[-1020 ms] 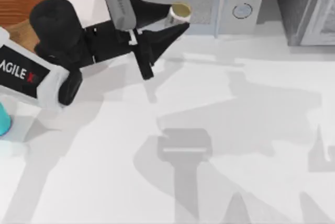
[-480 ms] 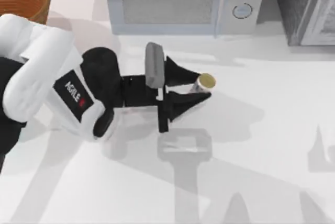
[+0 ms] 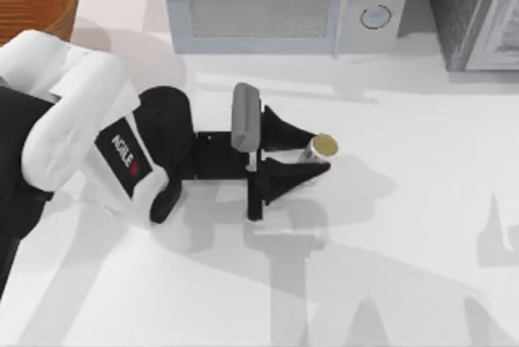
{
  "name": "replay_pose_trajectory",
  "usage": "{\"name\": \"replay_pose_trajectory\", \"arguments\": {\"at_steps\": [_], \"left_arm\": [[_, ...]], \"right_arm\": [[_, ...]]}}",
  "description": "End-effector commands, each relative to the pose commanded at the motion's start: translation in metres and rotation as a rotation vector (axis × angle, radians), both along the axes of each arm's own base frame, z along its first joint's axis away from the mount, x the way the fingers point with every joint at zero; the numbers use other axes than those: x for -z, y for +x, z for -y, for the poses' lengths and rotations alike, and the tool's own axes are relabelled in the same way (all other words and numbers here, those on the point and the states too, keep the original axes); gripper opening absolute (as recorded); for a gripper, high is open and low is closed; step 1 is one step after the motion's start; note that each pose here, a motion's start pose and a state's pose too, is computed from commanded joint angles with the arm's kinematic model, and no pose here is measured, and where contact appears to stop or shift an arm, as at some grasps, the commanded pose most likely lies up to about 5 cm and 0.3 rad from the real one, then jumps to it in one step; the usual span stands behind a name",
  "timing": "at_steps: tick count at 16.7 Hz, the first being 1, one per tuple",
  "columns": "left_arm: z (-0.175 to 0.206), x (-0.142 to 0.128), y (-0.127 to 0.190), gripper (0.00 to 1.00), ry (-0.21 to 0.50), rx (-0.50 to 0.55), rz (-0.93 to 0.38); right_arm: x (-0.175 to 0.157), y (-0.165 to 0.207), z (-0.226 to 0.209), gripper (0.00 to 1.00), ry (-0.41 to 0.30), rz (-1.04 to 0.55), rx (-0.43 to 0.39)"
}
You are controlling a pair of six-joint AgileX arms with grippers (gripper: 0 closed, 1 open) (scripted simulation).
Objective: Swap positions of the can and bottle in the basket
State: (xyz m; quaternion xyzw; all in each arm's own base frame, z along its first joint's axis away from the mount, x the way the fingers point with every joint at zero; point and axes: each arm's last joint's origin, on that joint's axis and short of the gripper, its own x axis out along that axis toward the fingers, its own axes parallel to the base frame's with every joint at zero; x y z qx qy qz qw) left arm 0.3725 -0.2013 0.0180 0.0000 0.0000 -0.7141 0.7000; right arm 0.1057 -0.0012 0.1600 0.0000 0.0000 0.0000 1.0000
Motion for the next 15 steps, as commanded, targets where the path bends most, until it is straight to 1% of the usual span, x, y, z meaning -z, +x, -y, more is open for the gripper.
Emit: {"name": "replay_pose_trajectory", "arguments": {"at_steps": [1,14,15], "left_arm": [[0.0,0.0,0.0,0.0,0.0,0.0,0.0],[0.0,0.0,0.0,0.98,0.0,0.0,0.0],[0.0,0.0,0.0,1.0,0.0,0.0,0.0]], "right_arm": [[0.0,0.0,0.0,1.0,0.0,0.0,0.0],[0.0,0.0,0.0,1.0,0.0,0.0,0.0],[0.0,0.0,0.0,1.0,0.0,0.0,0.0]]}}
